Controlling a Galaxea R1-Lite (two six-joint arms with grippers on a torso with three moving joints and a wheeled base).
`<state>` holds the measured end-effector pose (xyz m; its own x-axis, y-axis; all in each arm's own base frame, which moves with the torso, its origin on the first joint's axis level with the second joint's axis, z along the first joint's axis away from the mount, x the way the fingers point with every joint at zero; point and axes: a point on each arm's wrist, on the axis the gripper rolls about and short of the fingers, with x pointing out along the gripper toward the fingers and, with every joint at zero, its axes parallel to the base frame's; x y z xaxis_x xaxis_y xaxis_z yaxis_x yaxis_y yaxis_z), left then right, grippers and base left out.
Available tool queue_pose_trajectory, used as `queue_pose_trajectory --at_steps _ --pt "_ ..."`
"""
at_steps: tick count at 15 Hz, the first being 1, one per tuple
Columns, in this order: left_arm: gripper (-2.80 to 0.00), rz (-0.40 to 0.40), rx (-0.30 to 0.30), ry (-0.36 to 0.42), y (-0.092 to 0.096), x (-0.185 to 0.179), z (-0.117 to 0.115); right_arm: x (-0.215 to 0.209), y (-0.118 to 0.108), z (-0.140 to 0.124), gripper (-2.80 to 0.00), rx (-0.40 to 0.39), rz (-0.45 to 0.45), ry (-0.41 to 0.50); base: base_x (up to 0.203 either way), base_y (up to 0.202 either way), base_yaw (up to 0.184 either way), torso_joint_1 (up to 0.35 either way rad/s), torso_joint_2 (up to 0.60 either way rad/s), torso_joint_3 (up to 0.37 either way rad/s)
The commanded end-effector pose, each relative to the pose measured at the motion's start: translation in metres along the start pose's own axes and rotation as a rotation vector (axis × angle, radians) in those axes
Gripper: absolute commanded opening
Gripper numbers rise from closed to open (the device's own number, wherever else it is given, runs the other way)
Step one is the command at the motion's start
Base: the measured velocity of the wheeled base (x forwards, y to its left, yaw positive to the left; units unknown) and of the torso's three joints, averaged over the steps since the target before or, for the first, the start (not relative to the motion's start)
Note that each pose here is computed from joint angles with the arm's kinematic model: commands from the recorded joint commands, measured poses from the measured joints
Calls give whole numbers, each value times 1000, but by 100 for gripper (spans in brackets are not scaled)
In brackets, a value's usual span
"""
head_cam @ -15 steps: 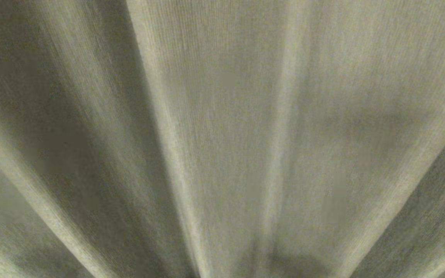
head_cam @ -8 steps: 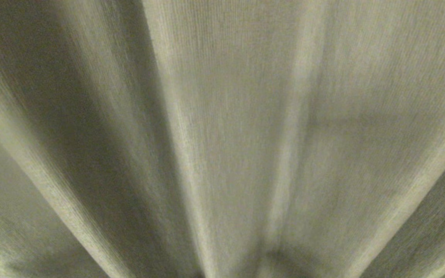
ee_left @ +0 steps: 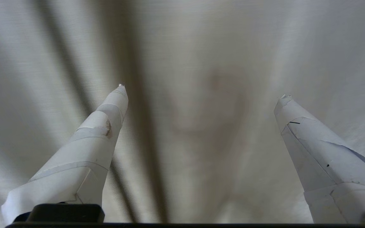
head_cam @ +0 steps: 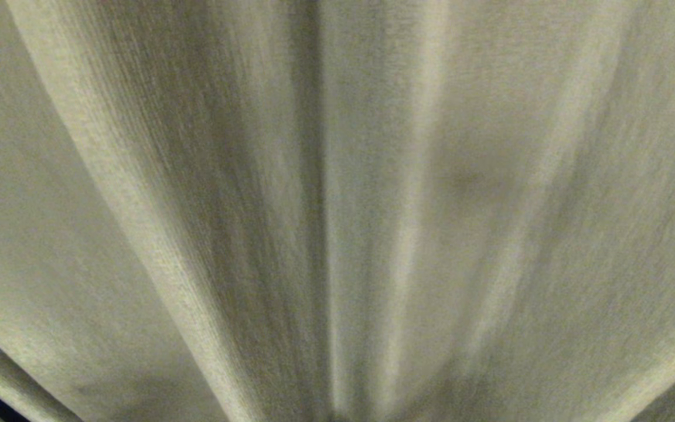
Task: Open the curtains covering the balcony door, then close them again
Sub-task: Close the outer curtains on both sides
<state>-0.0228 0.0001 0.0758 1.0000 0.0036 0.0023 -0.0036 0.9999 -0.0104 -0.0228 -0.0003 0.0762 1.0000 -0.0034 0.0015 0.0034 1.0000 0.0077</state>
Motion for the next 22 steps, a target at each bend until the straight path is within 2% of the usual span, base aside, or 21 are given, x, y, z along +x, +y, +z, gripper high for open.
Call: queue_pose_trajectory --at_steps 1,22 --pt "0 1 0 -1 0 0 0 0 0 0 -280 0 0 -2 0 167 8 -2 7 11" --pt "0 1 0 -1 0 0 0 0 0 0 -280 0 0 -2 0 189 0 3 2 2"
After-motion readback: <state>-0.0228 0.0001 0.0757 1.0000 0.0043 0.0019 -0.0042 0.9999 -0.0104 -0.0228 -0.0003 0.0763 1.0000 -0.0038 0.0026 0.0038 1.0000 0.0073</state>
